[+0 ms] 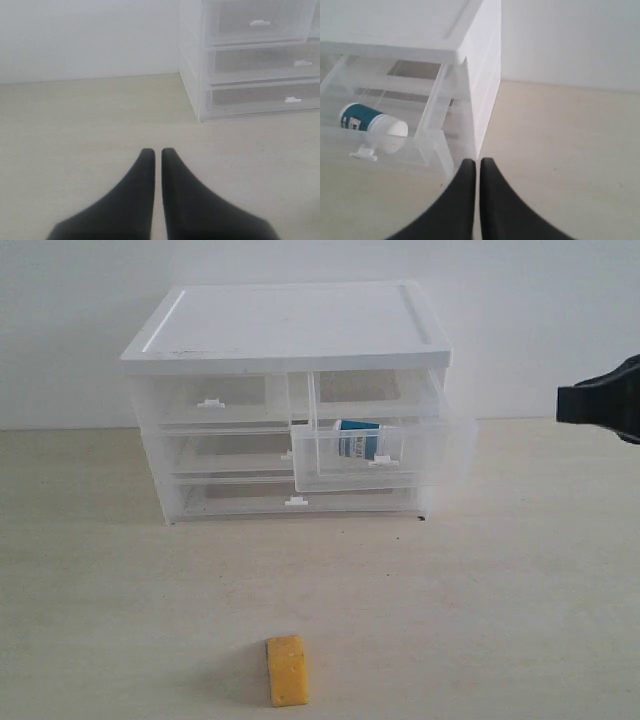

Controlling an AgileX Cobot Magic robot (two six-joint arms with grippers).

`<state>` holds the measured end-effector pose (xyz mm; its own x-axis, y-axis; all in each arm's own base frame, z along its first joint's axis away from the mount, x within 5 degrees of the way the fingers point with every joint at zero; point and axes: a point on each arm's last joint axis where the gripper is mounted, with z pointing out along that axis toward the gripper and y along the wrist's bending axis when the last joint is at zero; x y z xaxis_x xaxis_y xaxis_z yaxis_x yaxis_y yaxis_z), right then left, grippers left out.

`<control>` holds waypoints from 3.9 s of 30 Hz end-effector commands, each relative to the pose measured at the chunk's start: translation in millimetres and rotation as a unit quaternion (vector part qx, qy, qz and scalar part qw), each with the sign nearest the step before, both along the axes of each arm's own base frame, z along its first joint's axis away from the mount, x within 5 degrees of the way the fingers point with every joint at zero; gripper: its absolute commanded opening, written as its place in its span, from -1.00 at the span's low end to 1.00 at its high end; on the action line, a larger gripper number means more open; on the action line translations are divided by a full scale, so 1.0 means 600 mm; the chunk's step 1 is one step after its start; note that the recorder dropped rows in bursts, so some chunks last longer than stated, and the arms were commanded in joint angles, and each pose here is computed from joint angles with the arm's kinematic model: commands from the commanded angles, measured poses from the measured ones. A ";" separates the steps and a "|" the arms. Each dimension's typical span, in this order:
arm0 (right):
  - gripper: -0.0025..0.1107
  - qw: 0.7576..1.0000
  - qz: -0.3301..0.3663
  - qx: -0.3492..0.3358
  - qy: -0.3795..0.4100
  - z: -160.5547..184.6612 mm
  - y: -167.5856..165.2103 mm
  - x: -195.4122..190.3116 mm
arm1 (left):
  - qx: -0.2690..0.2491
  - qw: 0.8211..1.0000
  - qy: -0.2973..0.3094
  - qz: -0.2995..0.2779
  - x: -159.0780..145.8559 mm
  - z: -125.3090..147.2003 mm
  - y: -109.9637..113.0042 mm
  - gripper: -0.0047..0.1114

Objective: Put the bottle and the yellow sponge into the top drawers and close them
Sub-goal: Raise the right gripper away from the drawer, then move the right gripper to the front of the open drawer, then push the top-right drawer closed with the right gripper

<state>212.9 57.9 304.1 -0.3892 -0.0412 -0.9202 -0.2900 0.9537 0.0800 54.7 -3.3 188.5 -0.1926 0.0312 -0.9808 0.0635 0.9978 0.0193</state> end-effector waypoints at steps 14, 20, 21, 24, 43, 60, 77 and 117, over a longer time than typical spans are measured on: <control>-0.96 0.974 0.105 -0.108 -0.168 -0.078 0.082 -0.069 | -0.009 1.000 -0.002 -0.004 0.000 -0.001 -0.001 -0.84; -0.96 0.989 0.107 -0.057 -0.082 -0.153 0.116 -0.034 | -0.008 1.000 0.000 -0.004 0.000 -0.001 -0.001 -0.84; -0.96 0.989 0.110 -0.034 -0.092 -0.164 0.128 -0.024 | -0.008 1.000 0.000 -0.004 0.000 -0.001 -0.001 -0.84; -0.96 0.989 0.085 0.012 -0.125 -0.177 0.136 -0.006 | -0.008 1.000 0.000 -0.004 0.000 -0.001 -0.001 -0.84; -0.96 0.987 0.072 0.056 -0.131 -0.259 0.202 0.083 | -0.008 1.000 0.000 -0.004 0.000 -0.001 -0.001 -0.84; -0.96 0.983 0.018 0.034 -0.180 -0.240 0.210 0.123 | -0.009 1.000 -0.002 -0.004 0.000 -0.001 -0.001 -0.84; -0.96 0.982 0.016 0.011 -0.188 -0.210 0.243 0.171 | -0.009 1.000 -0.001 -0.004 0.000 -0.001 -0.001 -0.84; -0.96 0.988 0.120 -0.095 0.005 -0.161 0.241 0.183 | -0.009 1.000 -0.002 -0.004 0.000 -0.001 -0.001 -0.84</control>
